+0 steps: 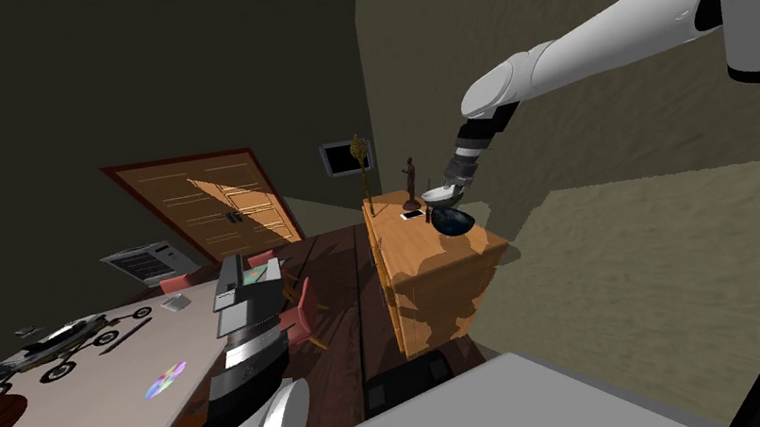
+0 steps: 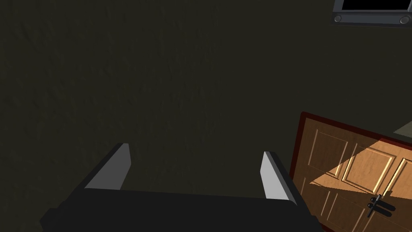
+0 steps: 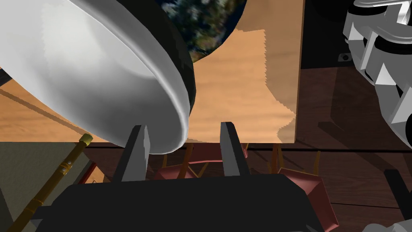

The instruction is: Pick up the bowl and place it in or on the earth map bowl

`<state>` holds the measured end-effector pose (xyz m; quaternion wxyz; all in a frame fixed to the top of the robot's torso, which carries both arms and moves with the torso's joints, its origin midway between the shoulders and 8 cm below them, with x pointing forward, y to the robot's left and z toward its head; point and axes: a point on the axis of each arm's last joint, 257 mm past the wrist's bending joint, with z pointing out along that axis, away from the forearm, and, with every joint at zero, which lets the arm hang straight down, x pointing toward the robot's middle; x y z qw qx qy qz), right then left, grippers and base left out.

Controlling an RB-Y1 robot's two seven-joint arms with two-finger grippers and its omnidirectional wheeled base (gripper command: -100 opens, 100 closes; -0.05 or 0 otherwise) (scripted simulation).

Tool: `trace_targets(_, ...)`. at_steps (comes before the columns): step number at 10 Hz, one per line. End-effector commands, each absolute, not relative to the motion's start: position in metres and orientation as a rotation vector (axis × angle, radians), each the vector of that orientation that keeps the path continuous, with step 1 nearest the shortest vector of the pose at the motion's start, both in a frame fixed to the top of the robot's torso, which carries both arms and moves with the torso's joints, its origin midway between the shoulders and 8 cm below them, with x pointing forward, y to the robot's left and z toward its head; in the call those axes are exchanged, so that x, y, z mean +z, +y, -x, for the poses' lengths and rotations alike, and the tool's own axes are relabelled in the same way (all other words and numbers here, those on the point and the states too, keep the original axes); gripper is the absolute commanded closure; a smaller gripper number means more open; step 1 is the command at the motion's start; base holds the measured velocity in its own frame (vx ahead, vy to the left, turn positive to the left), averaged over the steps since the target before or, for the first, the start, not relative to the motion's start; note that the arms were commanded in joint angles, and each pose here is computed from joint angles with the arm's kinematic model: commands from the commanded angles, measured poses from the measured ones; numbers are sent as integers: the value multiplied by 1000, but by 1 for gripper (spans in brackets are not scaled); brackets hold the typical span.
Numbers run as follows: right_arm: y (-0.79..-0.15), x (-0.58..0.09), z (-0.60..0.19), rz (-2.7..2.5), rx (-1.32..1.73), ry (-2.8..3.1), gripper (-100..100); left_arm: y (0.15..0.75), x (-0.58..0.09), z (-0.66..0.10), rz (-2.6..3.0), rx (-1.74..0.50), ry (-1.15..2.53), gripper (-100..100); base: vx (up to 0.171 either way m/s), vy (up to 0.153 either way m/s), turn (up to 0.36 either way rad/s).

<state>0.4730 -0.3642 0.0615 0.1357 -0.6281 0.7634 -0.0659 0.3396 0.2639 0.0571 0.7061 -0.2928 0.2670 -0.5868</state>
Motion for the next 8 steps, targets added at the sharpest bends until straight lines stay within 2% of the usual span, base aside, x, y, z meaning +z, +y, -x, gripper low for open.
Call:
trace_targets(1,-364,62,-473,1819,-191,2211,-100,264,57,-340,651,-1304,593,0,1,-5,-1)
trace_targets(4,-364,61,-473,1819,-191,2211,-100,264,57,-340,651,-1304,593,0,0,0,0)
trace_targets(5,-364,61,-473,1819,-191,2211,0,264,57,-340,651,-1304,593,0,0,0,0)
trace_targets(6,-356,72,-470,1827,-187,2207,-100,264,57,-340,651,-1304,593,0,24,-13,-39)
trace_targets(8,-344,86,-465,1840,-182,2202,-100,264,57,-340,651,-1304,593,0,61,-31,-38)
